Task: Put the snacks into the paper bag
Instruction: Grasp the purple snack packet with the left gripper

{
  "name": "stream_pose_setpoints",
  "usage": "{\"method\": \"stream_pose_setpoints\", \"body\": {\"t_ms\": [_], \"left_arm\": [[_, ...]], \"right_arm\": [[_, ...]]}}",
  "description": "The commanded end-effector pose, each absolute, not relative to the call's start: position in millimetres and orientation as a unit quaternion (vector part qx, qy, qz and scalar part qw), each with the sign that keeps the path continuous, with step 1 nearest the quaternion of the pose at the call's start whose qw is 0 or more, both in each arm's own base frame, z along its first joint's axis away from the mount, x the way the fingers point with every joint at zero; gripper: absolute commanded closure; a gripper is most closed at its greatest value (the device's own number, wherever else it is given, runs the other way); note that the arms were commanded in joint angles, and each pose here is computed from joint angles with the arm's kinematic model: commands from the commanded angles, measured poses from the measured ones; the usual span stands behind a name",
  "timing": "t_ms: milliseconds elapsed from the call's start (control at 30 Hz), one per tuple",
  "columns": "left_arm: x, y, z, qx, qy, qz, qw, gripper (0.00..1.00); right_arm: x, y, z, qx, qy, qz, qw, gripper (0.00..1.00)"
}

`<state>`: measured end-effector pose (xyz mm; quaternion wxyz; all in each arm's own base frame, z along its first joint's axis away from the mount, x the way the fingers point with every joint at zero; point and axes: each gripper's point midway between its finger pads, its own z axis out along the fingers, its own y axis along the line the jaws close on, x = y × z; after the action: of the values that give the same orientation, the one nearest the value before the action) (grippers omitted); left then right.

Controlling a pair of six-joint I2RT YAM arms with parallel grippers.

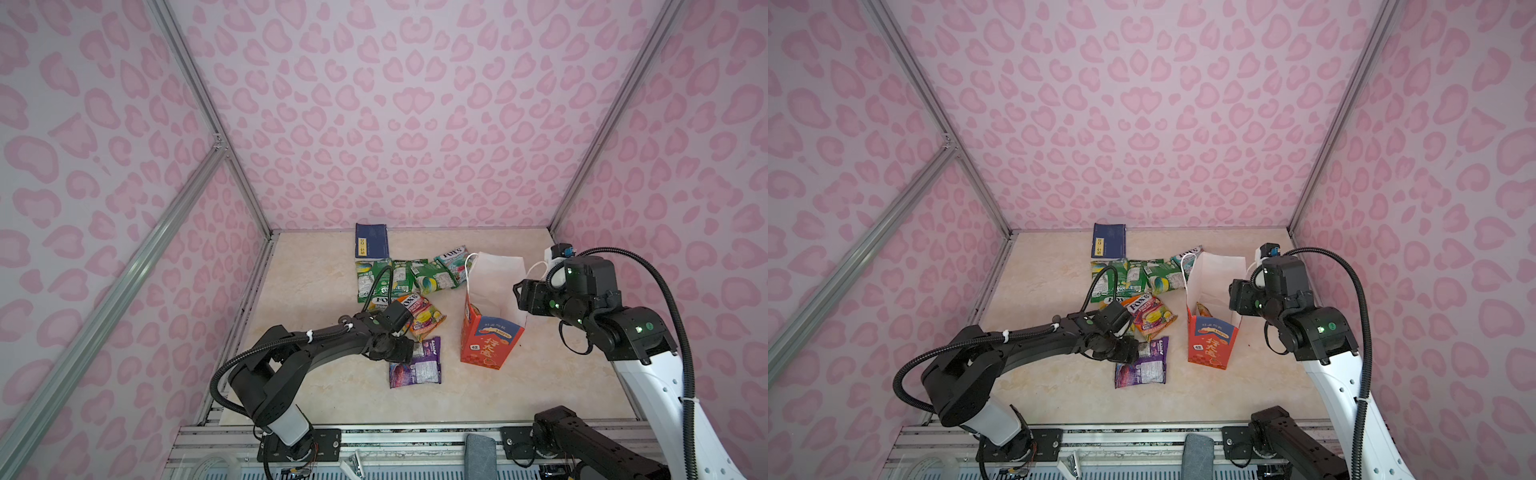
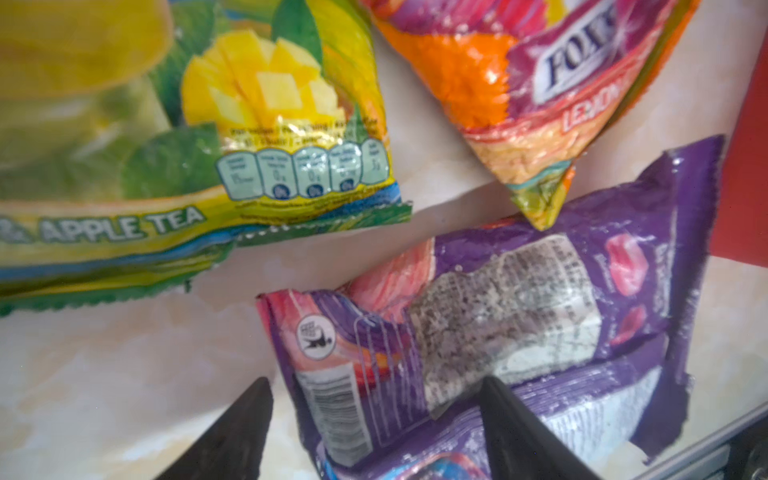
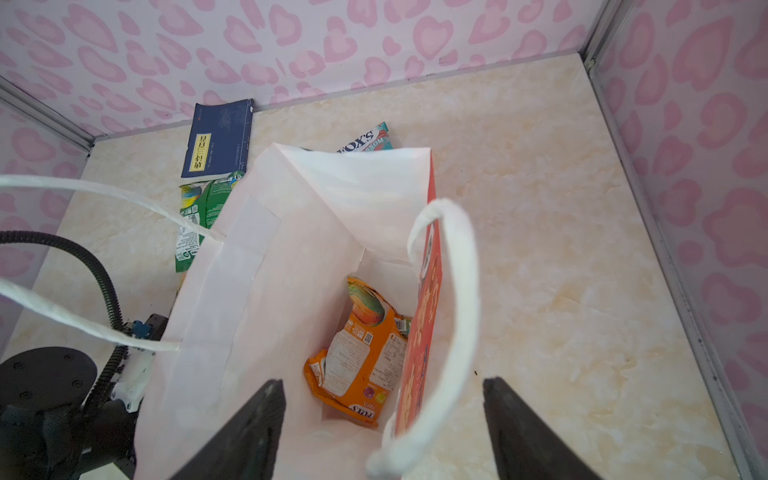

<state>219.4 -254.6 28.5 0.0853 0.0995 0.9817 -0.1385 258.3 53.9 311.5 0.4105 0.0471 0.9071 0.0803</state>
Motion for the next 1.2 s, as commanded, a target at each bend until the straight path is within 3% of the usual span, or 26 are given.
{"method": "stream_pose_setpoints", "body": {"t_ms": [0, 200, 467, 767, 967, 1167], "left_arm": [[224.3, -248.7, 24.8, 0.084, 0.985, -0.119, 0.092, 0.27], [225.4, -251.4, 32.4, 0.081, 0.983, -0.127, 0.100, 0.41], [227.4, -256.4, 37.7, 0.078, 0.982, -0.137, 0.102, 0.60], [230.0, -263.4, 55.3, 0.083, 0.978, -0.153, 0.112, 0.88], [232.7, -266.6, 75.2, 0.082, 0.974, -0.170, 0.129, 0.97], [239.7, -269.0, 115.3, 0.074, 0.963, -0.198, 0.168, 0.97]], "right_arm": [[259.7, 50.5, 313.1, 0.047, 0.907, 0.068, 0.413, 0.28], [260.2, 48.9, 321.7, 0.047, 0.902, 0.066, 0.424, 0.38], [259.1, 50.3, 320.5, 0.045, 0.902, 0.070, 0.424, 0.43], [254.8, 48.8, 324.7, 0.045, 0.898, 0.072, 0.431, 0.50], [251.1, 48.1, 324.4, 0.046, 0.897, 0.074, 0.433, 0.51], [248.5, 47.5, 327.8, 0.043, 0.894, 0.075, 0.440, 0.50]]}}
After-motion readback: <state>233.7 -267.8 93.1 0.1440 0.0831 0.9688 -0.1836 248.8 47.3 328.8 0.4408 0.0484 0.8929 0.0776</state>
